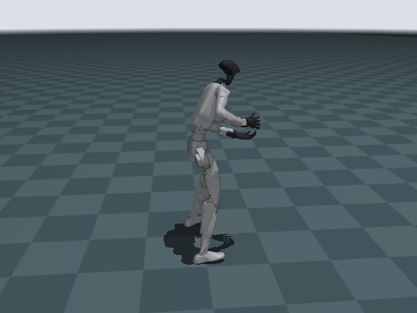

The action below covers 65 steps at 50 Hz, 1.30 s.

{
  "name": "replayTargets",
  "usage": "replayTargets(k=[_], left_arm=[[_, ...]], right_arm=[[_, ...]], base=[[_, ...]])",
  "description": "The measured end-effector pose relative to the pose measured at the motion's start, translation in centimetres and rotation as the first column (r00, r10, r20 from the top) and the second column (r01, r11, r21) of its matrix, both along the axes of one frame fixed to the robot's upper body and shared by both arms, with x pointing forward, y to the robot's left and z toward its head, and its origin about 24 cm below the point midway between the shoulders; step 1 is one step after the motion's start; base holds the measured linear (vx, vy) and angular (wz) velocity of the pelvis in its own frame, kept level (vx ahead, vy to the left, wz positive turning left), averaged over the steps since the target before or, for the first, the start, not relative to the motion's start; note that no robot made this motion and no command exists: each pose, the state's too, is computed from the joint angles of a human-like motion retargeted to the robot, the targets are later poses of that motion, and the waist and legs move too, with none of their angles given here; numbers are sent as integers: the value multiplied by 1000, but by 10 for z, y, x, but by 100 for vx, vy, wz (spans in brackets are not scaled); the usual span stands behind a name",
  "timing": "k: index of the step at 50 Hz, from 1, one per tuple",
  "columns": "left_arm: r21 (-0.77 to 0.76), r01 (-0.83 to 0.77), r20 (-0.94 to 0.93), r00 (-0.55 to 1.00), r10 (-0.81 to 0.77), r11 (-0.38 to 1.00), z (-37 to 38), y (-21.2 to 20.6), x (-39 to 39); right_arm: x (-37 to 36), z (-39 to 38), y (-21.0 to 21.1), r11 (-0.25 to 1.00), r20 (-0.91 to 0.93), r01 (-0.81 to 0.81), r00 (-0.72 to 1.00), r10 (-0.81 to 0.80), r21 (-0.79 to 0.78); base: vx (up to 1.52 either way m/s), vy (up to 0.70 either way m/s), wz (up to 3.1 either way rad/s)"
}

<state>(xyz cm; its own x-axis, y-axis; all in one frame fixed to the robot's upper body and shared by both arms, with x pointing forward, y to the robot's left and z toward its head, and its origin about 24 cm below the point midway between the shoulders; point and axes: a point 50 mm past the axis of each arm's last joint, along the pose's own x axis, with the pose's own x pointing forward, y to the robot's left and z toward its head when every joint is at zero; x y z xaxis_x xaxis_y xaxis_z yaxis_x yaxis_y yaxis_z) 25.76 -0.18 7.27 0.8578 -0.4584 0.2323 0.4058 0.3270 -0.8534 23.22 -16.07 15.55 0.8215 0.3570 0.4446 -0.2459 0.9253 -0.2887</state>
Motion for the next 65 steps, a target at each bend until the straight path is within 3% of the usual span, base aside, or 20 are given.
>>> replayTargets(k=[5, 8, 10, 14, 16, 20, 23, 25, 28, 30, 33, 36, 38, 43, 46, 49, 55, 59, 63, 65], left_arm=[[-250, -9, -22, 1000, 3, 968, 28, 4, -1], [-524, -95, -143, 990, 23, 847, 17, 58, -30], [-542, -189, -198, 976, 95, 819, -5, 109, -59], [-156, -430, -182, 897, 402, 889, -40, 224, -82], [125, -592, -107, 790, 604, 796, -38, 300, -84], [533, -811, 64, 322, 945, 240, 32, 456, -73], [565, -802, -20, -249, 968, -194, 113, 536, -122], [527, -786, -156, -464, 872, -323, 140, 550, -159], [429, -834, -286, -489, 824, -346, 154, 548, -157], [363, -896, -196, -342, 919, -256, 165, 536, -106], [291, -954, 22, -77, 997, -80, 183, 490, -21], [308, -949, 70, 84, 994, 59, 168, 423, 51], [325, -923, 1, 219, 976, 207, 135, 368, 89], [225, -717, -310, 590, 746, 660, 23, 216, 114], [194, -576, -375, 704, 603, 794, -19, 153, 90], [177, -467, -414, 763, 496, 867, -46, 116, 59], [127, -307, -454, 827, 330, 943, -76, 84, 0], [255, -201, -255, 930, 266, 946, -64, 97, -20], [397, -399, 31, 906, 422, 826, -35, 147, -32], [459, -548, 128, 820, 559, 699, -23, 177, -40]], right_arm=[[9, 21, -10, 986, -109, -138, 986, 127, -97], [-13, 21, -33, 975, -276, -144, 943, 186, 168], [-44, 23, -44, 947, -316, -150, 918, 240, 284], [-80, 45, -43, 952, -262, -275, 917, 302, 135], [-92, 55, -36, 931, -215, -342, 907, 362, 125], [-93, 56, -34, 912, -181, -318, 911, 369, 261], [-82, 45, -45, 943, -236, -181, 939, 251, 279], [-76, 30, -59, 969, -303, -70, 942, 142, 236], [-68, -4, -77, 967, -414, 122, 910, -19, 223], [-63, -37, -82, 912, -500, 252, 864, -62, 322], [-55, -82, -67, 753, -586, 409, 810, -39, 515], [-32, -105, -11, 557, -611, 461, 784, 110, 691], [-18, -101, 32, 530, -575, 390, 781, 242, 753], [3, -51, 71, 810, -353, -54, 881, 314, 584], [0, -22, 65, 899, -191, -174, 944, 268, 402], [-2, -12, 65, 909, -142, -200, 953, 267, 364], [6, -37, 67, 849, -302, -118, 902, 308, 515], [6, -53, 67, 700, -357, -19, 850, 388, 714], [6, -49, 58, 523, -229, 92, 952, 204, 847], [11, -48, 63, 538, -225, 122, 966, 130, 834]], base=[[14, 73, 43], [41, 117, -33], [51, 138, -73], [30, 162, 0], [32, 88, -109], [5, 93, -69], [-6, 113, -3], [3, 131, 52], [8, 134, 45], [4, 113, 64], [2, 91, 132], [0, 72, 128], [-2, 60, 57], [2, 53, -11], [7, 49, -38], [4, 43, -39], [3, 36, 5], [5, 24, -38], [8, 17, -185], [10, 21, -245]])
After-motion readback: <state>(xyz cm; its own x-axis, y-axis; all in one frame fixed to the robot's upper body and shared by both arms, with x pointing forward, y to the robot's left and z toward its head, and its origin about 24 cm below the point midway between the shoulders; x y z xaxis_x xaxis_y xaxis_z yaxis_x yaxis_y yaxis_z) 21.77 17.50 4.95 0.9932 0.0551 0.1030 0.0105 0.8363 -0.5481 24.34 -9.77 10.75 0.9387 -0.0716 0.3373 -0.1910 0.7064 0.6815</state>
